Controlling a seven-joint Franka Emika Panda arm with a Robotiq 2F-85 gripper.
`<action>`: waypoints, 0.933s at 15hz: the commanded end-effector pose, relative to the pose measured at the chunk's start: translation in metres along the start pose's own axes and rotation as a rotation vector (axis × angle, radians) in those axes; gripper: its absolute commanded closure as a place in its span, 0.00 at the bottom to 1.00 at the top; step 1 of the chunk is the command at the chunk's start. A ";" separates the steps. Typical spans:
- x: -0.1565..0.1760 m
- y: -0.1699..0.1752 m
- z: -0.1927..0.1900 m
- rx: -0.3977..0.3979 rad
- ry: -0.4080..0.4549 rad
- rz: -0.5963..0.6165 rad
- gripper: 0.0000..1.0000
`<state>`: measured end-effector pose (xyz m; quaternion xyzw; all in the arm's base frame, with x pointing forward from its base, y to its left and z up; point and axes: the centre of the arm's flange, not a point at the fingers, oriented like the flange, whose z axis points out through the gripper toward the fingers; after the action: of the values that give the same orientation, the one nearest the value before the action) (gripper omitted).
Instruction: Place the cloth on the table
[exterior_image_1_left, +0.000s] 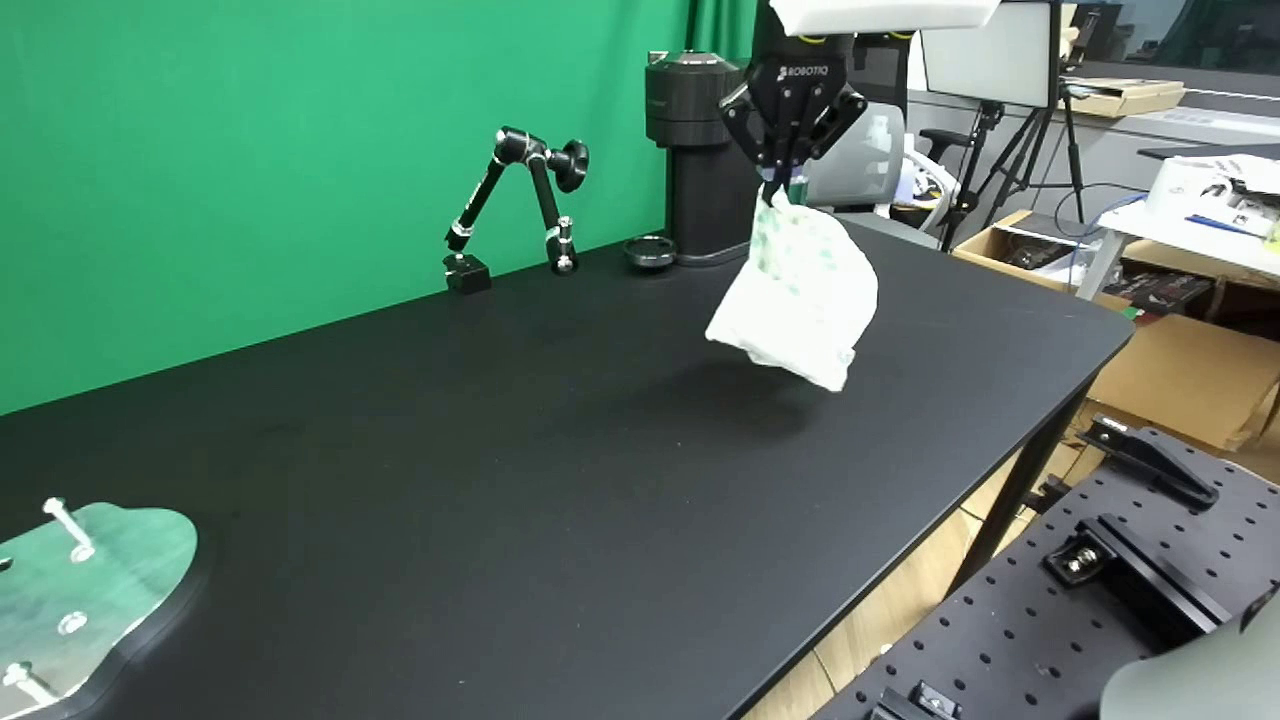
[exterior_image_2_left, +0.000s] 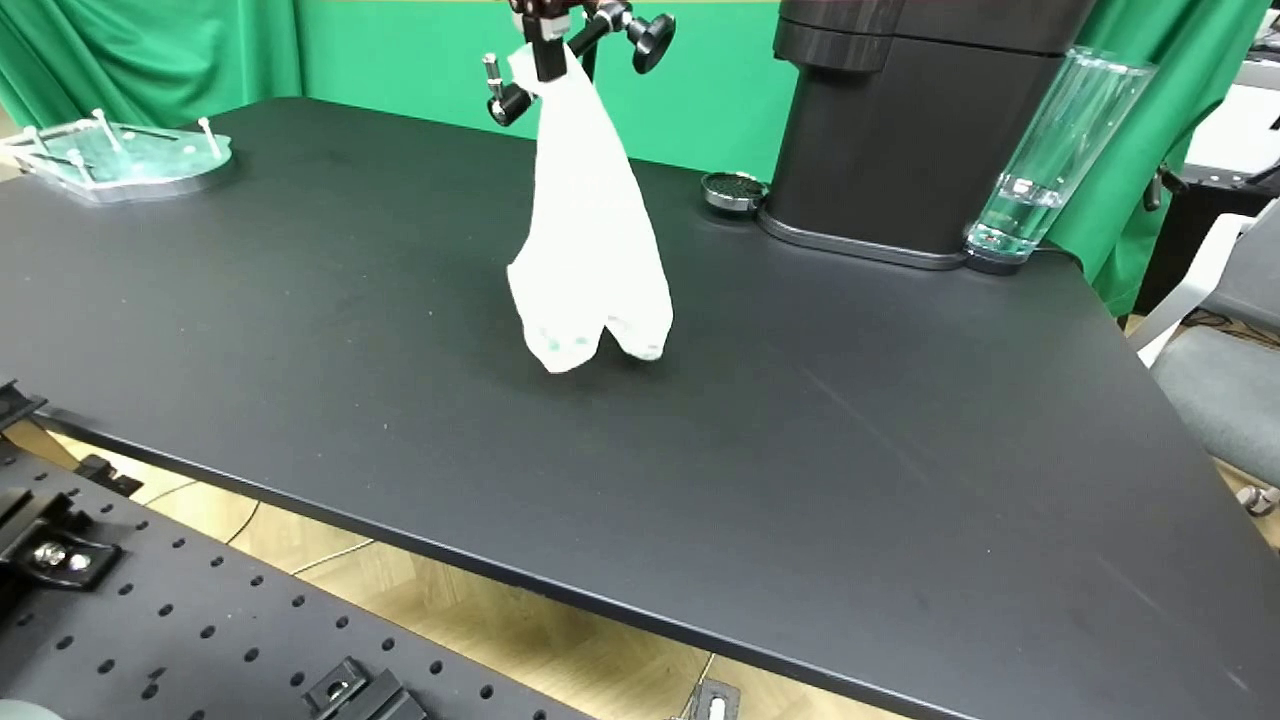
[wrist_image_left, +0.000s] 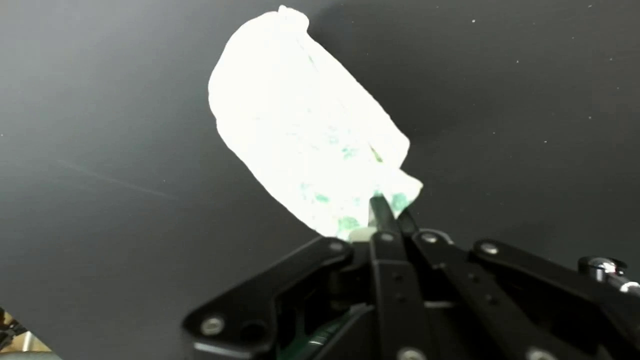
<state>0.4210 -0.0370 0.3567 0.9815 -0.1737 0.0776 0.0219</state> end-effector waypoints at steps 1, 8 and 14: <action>0.001 0.011 0.012 -0.020 -0.018 0.090 1.00; 0.020 -0.001 0.023 0.010 0.038 0.051 1.00; 0.021 -0.015 0.022 0.023 0.045 -0.003 0.46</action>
<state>0.4423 -0.0350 0.3346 0.9789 -0.1793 0.0969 0.0140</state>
